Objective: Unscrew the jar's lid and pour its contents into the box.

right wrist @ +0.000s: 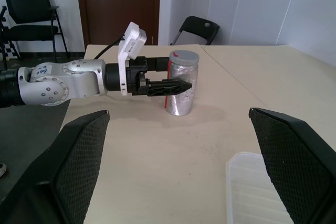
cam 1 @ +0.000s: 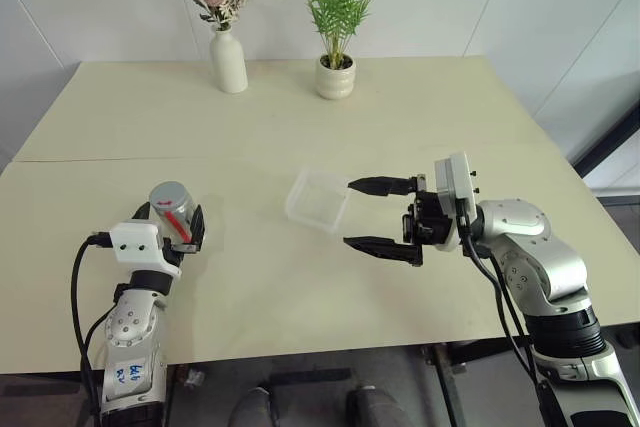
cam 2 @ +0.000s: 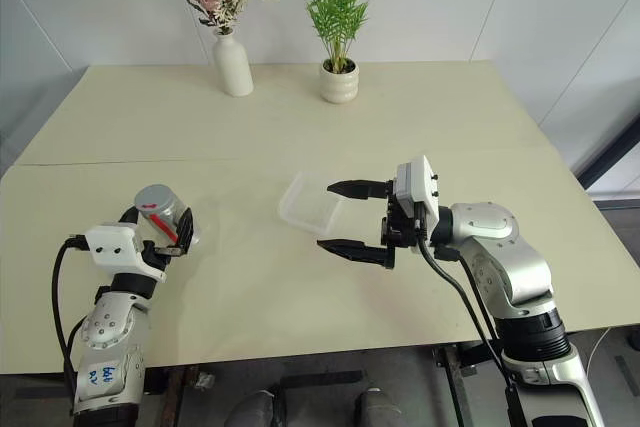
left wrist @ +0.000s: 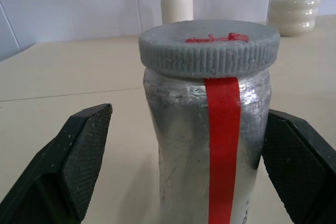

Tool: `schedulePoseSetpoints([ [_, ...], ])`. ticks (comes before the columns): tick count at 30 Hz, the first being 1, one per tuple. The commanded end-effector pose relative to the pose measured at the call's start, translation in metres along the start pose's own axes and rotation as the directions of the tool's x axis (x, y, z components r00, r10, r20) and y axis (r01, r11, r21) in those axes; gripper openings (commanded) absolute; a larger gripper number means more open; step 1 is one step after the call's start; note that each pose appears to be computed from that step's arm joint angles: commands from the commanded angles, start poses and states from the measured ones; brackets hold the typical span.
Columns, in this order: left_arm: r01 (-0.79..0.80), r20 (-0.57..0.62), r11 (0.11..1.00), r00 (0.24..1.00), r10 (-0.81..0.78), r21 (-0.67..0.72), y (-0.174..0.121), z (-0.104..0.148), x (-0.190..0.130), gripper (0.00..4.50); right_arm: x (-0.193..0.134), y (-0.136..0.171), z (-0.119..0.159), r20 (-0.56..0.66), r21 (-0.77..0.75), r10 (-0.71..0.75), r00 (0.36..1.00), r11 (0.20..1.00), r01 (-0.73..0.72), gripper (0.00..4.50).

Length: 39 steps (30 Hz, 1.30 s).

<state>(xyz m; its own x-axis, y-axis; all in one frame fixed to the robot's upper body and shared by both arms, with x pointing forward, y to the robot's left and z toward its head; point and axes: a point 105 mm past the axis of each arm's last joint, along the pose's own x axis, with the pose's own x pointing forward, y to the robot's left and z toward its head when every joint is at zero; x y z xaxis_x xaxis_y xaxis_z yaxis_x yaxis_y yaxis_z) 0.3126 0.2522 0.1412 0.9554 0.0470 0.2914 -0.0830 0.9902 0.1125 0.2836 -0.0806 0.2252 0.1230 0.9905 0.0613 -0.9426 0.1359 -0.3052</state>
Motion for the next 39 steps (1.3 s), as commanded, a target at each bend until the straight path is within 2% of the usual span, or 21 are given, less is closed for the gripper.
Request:
schedulePoseSetpoints([
  [1, 0.007, 0.042, 1.000, 0.999, -0.008, 0.023, -0.001, 0.008, 0.005, 4.48, 0.000, 0.004, 0.012, 0.034, -0.035, 0.009, 0.999, 0.999, -0.008, 4.50],
  [9, -0.037, 0.048, 0.999, 0.998, 0.038, -0.008, -0.006, 0.007, 0.008, 4.48, 0.000, 0.005, 0.011, 0.034, -0.031, 0.005, 0.999, 1.000, -0.004, 4.50],
  [13, -0.026, 0.049, 1.000, 0.998, 0.026, -0.009, -0.013, 0.007, 0.008, 3.62, 0.001, 0.005, 0.010, 0.032, -0.029, 0.005, 0.999, 1.000, -0.004, 4.50],
  [17, -0.041, 0.038, 0.999, 0.998, 0.041, -0.007, -0.012, 0.005, 0.007, 2.32, 0.001, 0.005, 0.010, 0.031, -0.026, 0.005, 1.000, 1.000, -0.004, 4.50],
  [18, -0.042, 0.037, 0.999, 0.998, 0.042, -0.007, -0.012, 0.005, 0.007, 2.15, 0.001, 0.005, 0.010, 0.031, -0.025, 0.005, 1.000, 1.000, -0.004, 4.50],
  [24, -0.013, 0.077, 0.999, 0.997, 0.017, -0.052, -0.018, 0.012, 0.009, 2.15, 0.002, 0.005, 0.010, 0.035, -0.023, 0.003, 0.999, 1.000, -0.002, 4.50],
  [30, 0.205, 0.230, 0.965, 0.959, -0.165, -0.162, -0.032, 0.048, 0.015, 2.15, 0.011, 0.000, 0.015, 0.048, -0.017, -0.024, 0.999, 1.000, 0.025, 4.50],
  [34, 0.394, 0.267, 0.906, 0.900, -0.345, -0.154, -0.044, 0.065, 0.017, 2.15, 0.027, -0.001, 0.024, 0.056, 0.023, -0.031, 0.998, 0.999, 0.029, 4.50],
  [39, 0.630, 0.241, 0.774, 0.763, -0.600, -0.070, -0.065, 0.075, 0.018, 2.15, 0.057, -0.002, 0.039, 0.033, 0.050, -0.058, 0.998, 0.997, 0.056, 4.50],
])
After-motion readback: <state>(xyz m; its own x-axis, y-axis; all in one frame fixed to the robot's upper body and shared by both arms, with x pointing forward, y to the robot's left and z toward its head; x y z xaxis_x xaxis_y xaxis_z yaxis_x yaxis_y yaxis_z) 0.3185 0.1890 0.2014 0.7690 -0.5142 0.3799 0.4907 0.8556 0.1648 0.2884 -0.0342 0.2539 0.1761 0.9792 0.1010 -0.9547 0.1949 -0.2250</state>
